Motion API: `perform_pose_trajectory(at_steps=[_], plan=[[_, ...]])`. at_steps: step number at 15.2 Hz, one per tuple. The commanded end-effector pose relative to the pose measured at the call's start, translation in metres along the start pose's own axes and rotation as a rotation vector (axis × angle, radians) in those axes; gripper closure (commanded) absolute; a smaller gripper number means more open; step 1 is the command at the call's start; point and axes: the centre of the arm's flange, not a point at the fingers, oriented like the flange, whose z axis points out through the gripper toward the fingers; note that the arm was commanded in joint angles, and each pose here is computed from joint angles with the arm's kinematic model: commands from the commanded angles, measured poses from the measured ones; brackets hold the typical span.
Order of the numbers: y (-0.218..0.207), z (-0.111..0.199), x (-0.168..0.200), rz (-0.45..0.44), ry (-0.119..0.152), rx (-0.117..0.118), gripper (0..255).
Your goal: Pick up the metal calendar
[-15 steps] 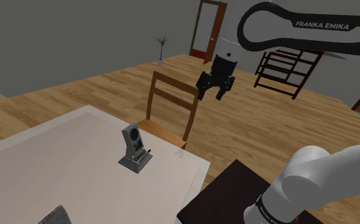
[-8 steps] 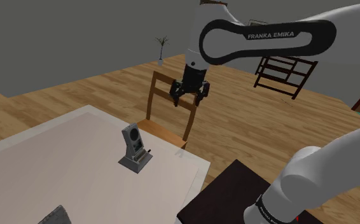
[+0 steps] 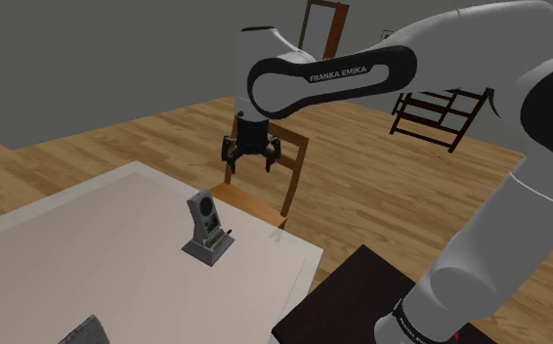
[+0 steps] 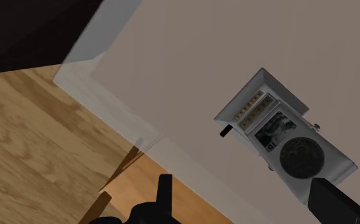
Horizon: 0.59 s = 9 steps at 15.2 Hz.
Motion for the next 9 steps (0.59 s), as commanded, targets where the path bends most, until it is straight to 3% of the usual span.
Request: perform_pose_trajectory(at_steps=[1,9], plan=[[-0.023,0.015,0.012,0.037,-0.001,-0.025,0],[-0.11,0.077,0.061,0.172,-0.008,-0.124,0]])
